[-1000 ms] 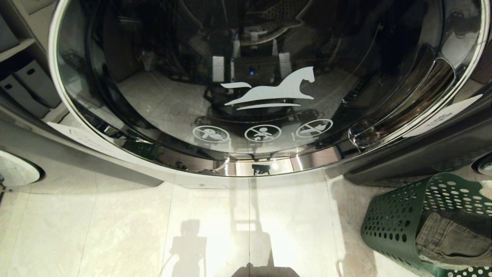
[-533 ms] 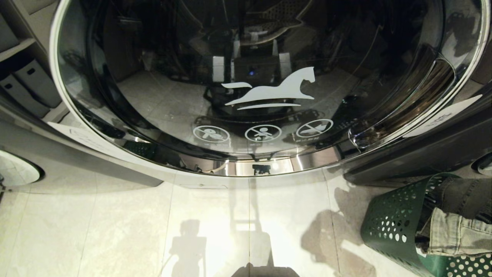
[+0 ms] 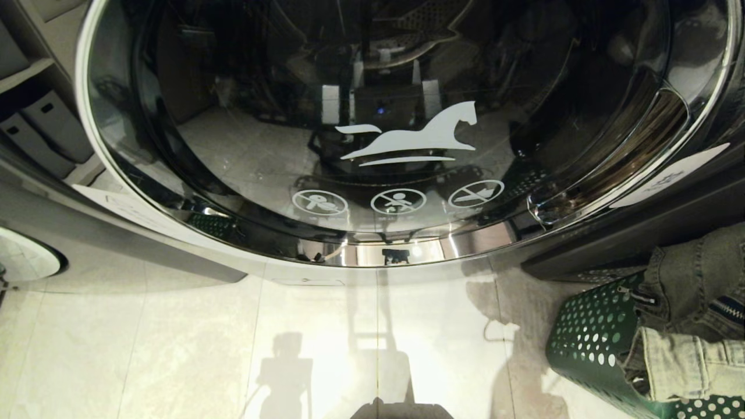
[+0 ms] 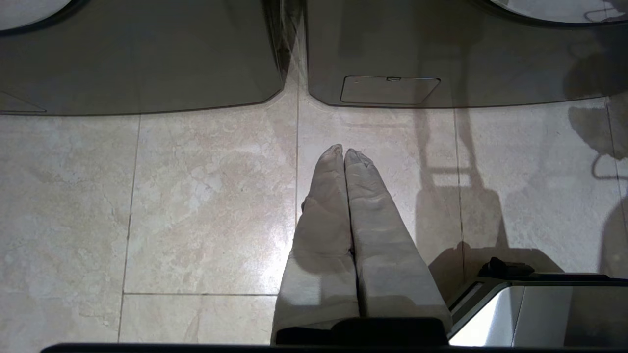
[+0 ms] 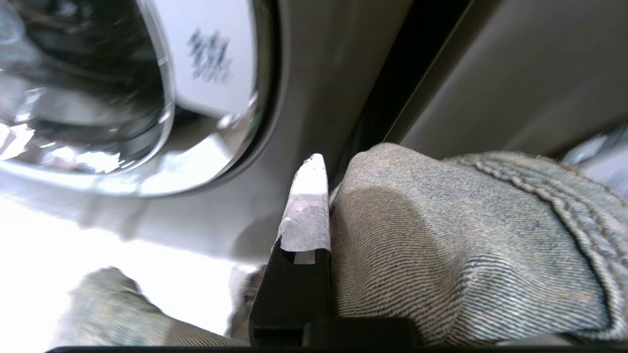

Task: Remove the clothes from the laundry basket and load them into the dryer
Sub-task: Take the clothes out of the basket

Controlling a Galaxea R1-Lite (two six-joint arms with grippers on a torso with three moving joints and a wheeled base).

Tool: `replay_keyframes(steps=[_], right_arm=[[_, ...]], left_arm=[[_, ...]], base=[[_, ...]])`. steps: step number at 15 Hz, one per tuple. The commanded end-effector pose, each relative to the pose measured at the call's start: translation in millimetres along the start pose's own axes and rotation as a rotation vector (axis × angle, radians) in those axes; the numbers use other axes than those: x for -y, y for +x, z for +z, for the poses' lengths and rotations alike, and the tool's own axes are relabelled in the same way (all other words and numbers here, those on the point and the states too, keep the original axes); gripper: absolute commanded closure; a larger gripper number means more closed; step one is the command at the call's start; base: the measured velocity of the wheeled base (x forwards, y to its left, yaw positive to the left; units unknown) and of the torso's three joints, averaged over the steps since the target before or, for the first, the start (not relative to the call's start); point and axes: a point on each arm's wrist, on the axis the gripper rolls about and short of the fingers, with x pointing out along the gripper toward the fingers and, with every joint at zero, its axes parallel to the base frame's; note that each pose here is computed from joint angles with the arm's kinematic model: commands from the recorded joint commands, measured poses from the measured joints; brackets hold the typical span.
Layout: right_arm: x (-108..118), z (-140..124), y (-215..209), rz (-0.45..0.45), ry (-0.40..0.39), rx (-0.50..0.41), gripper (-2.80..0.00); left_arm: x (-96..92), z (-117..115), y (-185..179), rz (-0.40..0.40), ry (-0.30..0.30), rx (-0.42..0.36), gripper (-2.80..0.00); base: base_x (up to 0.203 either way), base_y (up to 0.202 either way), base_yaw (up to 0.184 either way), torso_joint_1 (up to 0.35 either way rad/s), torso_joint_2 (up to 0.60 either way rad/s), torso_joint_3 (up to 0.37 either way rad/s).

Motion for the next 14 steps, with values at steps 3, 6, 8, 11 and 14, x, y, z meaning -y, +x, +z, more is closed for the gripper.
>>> replay_keyframes(steps=[3, 6, 8, 11, 14], right_arm=[[-24.3, -31.2, -40.9, 0.054, 0.116, -0.112, 0.0], [-37.6, -74.7, -64.2, 0.055, 0.181, -0.213, 0.0], [-40.3, -88.1, -68.9, 0.027, 0.235, -0.338, 0.0], [-41.9, -93.1, -71.0, 0.036, 0.24, -0.391, 0.0], [-42.9, -101.3, -74.6, 0.052, 0.256, -0.482, 0.0]], left_arm=[[0.0, 0.0, 0.0, 0.001, 0.0, 0.001, 0.0], [0.0, 0.0, 0.0, 0.001, 0.0, 0.001, 0.0], [0.0, 0.0, 0.0, 0.001, 0.0, 0.001, 0.0], [0.0, 0.0, 0.0, 0.001, 0.0, 0.001, 0.0], [0.0, 0.0, 0.0, 0.001, 0.0, 0.001, 0.0]], base=[[0.0, 0.0, 0.0, 0.0, 0.0, 0.0], [0.0, 0.0, 0.0, 0.0, 0.0, 0.0], [0.0, 0.0, 0.0, 0.0, 0.0, 0.0], [0.0, 0.0, 0.0, 0.0, 0.0, 0.0], [0.0, 0.0, 0.0, 0.0, 0.0, 0.0]])
